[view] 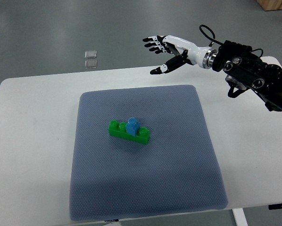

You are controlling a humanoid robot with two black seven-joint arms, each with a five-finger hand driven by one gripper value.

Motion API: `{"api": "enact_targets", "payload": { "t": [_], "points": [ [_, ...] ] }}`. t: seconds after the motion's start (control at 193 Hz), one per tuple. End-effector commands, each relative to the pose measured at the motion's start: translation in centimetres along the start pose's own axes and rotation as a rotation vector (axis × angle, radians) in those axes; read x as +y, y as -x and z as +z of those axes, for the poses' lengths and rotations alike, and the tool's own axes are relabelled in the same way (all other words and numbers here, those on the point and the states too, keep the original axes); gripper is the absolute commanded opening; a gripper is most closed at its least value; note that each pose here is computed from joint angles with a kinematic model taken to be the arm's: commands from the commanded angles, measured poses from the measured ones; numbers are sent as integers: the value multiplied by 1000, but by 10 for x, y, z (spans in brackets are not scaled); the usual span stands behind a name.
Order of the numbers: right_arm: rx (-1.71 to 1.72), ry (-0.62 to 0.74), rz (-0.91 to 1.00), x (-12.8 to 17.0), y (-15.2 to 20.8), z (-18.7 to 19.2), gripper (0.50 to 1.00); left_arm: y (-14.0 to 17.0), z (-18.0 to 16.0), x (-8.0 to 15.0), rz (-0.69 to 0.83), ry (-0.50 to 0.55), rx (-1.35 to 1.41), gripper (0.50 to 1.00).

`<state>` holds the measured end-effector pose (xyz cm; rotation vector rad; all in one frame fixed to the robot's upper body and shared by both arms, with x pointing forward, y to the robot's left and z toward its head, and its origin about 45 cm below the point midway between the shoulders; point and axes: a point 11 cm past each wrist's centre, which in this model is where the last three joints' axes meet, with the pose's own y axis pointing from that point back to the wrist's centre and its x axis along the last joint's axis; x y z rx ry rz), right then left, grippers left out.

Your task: Stack blue block on green block with right hand

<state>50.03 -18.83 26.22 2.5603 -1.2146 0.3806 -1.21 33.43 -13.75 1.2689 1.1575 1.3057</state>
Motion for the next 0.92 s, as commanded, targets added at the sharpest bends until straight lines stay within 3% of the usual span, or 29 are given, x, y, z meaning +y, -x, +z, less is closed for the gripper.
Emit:
{"api": "enact_targets", "payload": {
  "t": [0.0,0.114,0.41,0.919],
  "points": [
    [-190,-17,125,8,-16,14,907,0,0,0,0,0,0,1000],
    [-422,-42,245,7,-14,26,909,0,0,0,0,0,0,1000],
    [-945,43,528,18,4,83,909,0,0,0,0,0,0,1000],
    [-949,-23,605,20,0,82,909,0,0,0,0,0,-1,1000]
  ]
}}
